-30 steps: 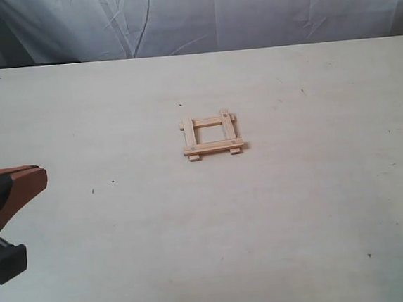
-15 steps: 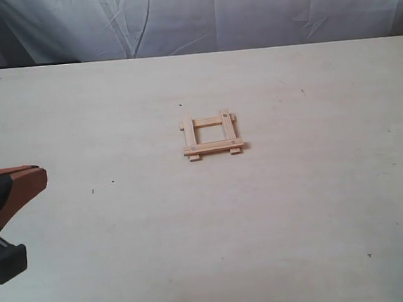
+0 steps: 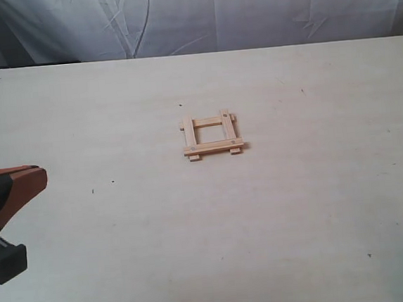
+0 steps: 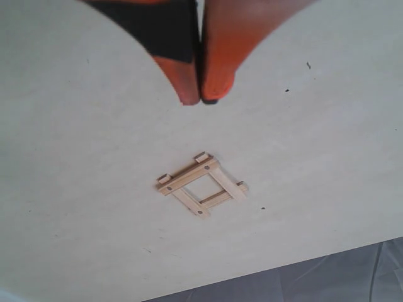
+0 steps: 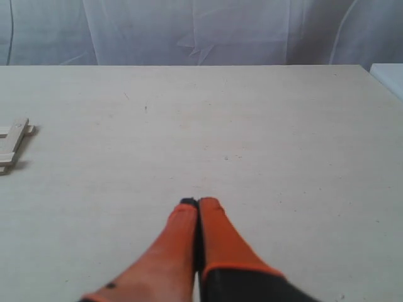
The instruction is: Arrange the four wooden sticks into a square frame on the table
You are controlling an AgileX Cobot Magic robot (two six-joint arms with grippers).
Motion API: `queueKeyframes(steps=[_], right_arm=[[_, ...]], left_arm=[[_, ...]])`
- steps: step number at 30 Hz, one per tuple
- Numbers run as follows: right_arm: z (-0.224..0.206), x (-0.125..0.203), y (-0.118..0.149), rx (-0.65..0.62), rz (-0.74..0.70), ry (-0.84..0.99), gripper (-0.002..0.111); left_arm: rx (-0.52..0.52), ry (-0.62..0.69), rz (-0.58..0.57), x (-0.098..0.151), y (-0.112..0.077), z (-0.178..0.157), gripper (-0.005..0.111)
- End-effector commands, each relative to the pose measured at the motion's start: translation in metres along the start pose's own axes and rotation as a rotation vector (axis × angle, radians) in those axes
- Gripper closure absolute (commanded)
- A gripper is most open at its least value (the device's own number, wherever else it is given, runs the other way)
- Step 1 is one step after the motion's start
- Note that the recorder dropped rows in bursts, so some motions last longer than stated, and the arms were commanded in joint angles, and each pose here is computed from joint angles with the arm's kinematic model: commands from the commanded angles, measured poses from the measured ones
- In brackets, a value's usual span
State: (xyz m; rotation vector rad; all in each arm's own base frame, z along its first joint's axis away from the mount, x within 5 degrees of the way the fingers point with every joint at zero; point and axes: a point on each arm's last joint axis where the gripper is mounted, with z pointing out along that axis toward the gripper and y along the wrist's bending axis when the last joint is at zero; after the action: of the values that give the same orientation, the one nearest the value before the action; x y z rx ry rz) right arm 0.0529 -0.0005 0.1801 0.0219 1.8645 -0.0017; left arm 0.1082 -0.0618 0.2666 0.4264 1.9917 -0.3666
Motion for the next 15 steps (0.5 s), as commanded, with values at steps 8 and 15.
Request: queueKeyframes(steps=[8,15], right_arm=[[0.0,0.0,0.0,0.006,0.004,-0.018,0.108],[0.0,0.0,0.0,0.006,0.004,-0.018,0.108]], left_arm=[[-0.077,-0.048,0.209,-0.002,0.008,-0.007,0.107],[-0.444,-0.214,-0.078,-0.002,0.043,-0.05,0.107]])
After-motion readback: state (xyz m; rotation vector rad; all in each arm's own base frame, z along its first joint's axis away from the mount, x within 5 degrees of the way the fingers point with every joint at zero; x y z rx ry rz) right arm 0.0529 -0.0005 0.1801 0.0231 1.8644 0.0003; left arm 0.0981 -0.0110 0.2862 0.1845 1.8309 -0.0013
